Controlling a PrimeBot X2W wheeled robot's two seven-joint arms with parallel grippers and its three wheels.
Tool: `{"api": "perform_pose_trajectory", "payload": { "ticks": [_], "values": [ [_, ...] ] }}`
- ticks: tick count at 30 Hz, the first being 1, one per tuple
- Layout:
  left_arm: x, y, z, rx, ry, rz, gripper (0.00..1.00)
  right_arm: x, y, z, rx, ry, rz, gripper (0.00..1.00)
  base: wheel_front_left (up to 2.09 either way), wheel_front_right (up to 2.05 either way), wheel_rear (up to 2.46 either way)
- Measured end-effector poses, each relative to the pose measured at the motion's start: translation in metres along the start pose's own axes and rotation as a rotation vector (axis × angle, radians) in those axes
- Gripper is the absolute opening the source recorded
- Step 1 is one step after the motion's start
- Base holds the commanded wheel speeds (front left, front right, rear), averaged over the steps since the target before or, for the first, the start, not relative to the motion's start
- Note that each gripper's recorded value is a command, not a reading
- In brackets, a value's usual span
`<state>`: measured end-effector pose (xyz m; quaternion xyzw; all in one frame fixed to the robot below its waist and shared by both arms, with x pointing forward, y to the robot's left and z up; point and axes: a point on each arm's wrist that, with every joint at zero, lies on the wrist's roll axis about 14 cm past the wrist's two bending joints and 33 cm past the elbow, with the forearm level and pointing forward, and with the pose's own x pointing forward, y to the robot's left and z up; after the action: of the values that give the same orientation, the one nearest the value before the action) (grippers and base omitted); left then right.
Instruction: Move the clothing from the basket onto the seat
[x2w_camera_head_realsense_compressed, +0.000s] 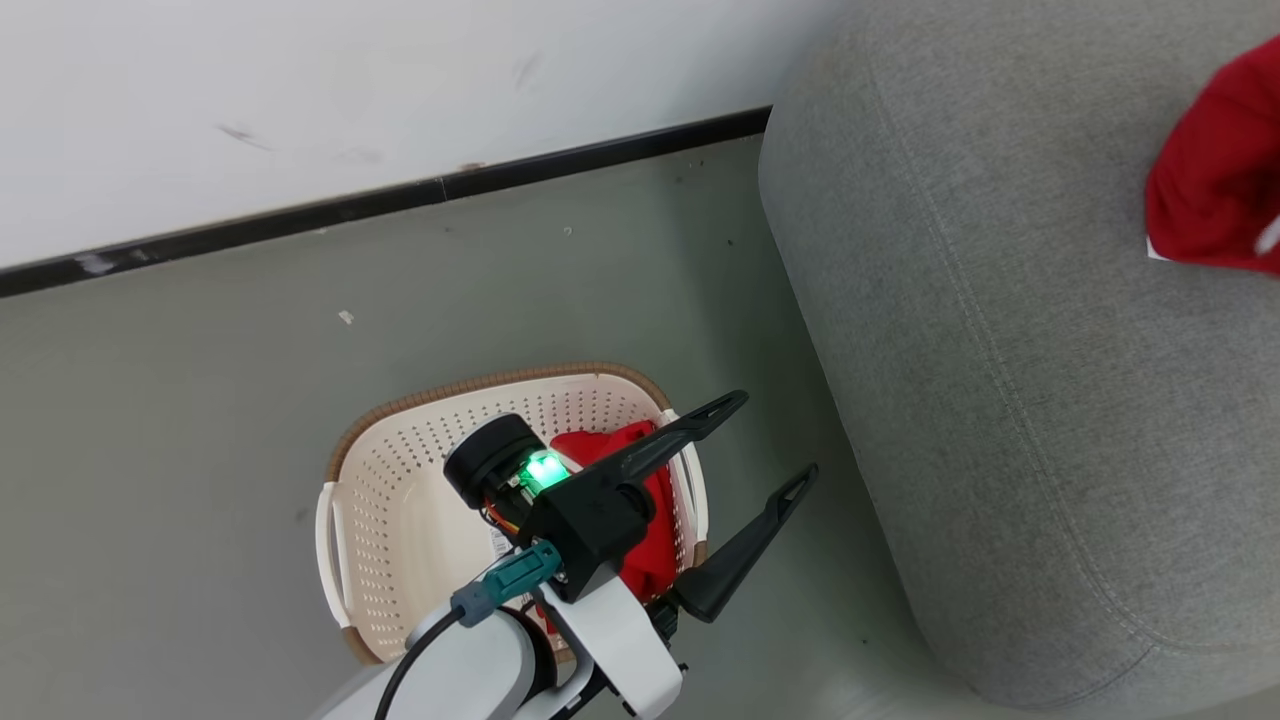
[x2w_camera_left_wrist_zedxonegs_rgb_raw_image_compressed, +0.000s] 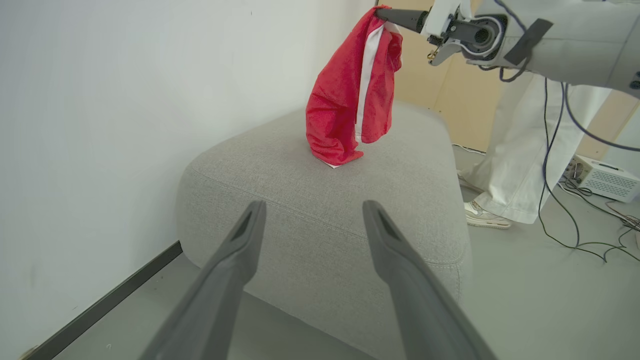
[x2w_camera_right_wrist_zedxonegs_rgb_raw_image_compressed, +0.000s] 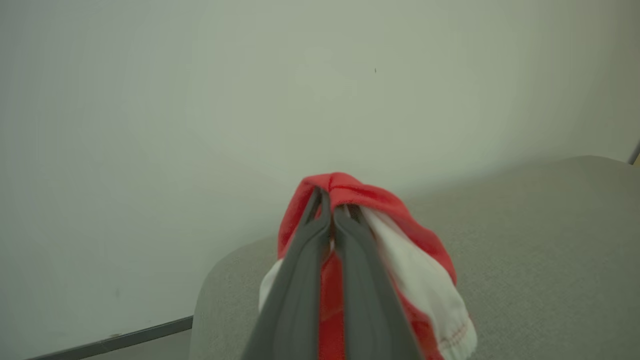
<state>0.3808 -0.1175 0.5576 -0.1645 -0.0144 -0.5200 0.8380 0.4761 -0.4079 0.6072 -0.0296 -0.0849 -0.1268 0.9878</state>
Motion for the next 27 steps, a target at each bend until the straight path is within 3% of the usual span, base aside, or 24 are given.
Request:
{"api": "perform_pose_trajectory", "payload": {
  "ticks": [1,2,7,12,17,20,21,22,23,24,27],
  "values": [
    [0.000,0.000,0.000,0.000,0.000,0.000,1.00,0.000,0.000,0.000,0.000,0.000,0.000,0.00,0.00,0.00,0.00],
    [0.001,0.004,-0.003,0.008,0.008,0.000,1.00,-0.009,0.003,-0.034,0.021,0.080,-0.012,0.00,0.00,0.00,0.00],
    [0.003,0.013,-0.009,0.003,0.017,0.006,1.00,-0.037,0.002,-0.102,0.059,0.248,-0.063,0.00,0.00,0.00,0.00],
    [0.004,0.020,-0.013,-0.001,0.023,0.008,1.00,-0.048,0.004,-0.129,0.129,0.297,-0.107,0.00,0.00,0.00,0.00],
    [0.007,0.027,-0.017,-0.003,0.025,0.006,1.00,-0.055,0.003,-0.147,0.121,0.343,-0.121,0.00,0.00,0.00,0.00],
    [0.008,0.031,-0.019,-0.006,0.025,0.008,1.00,-0.061,0.003,-0.157,0.115,0.373,-0.123,0.44,0.00,0.00,0.00],
    [0.009,0.033,-0.019,-0.006,0.023,0.009,1.00,-0.061,0.005,-0.159,0.118,0.376,-0.120,0.68,0.00,0.00,0.00],
    [0.009,0.036,-0.020,-0.001,0.023,0.013,1.00,-0.061,0.010,-0.162,0.121,0.380,-0.114,0.85,0.00,0.00,0.00],
    [0.009,0.039,-0.021,0.003,0.025,0.017,1.00,-0.063,0.015,-0.165,0.124,0.387,-0.105,0.85,0.00,0.00,0.00],
    [0.008,0.040,-0.024,0.006,0.031,0.016,1.00,-0.065,0.019,-0.168,0.127,0.397,-0.098,1.00,0.00,0.00,0.00],
    [0.008,0.041,-0.027,0.009,0.039,0.015,1.00,-0.070,0.019,-0.167,0.123,0.396,-0.096,1.00,0.00,0.00,0.00]
  ]
}}
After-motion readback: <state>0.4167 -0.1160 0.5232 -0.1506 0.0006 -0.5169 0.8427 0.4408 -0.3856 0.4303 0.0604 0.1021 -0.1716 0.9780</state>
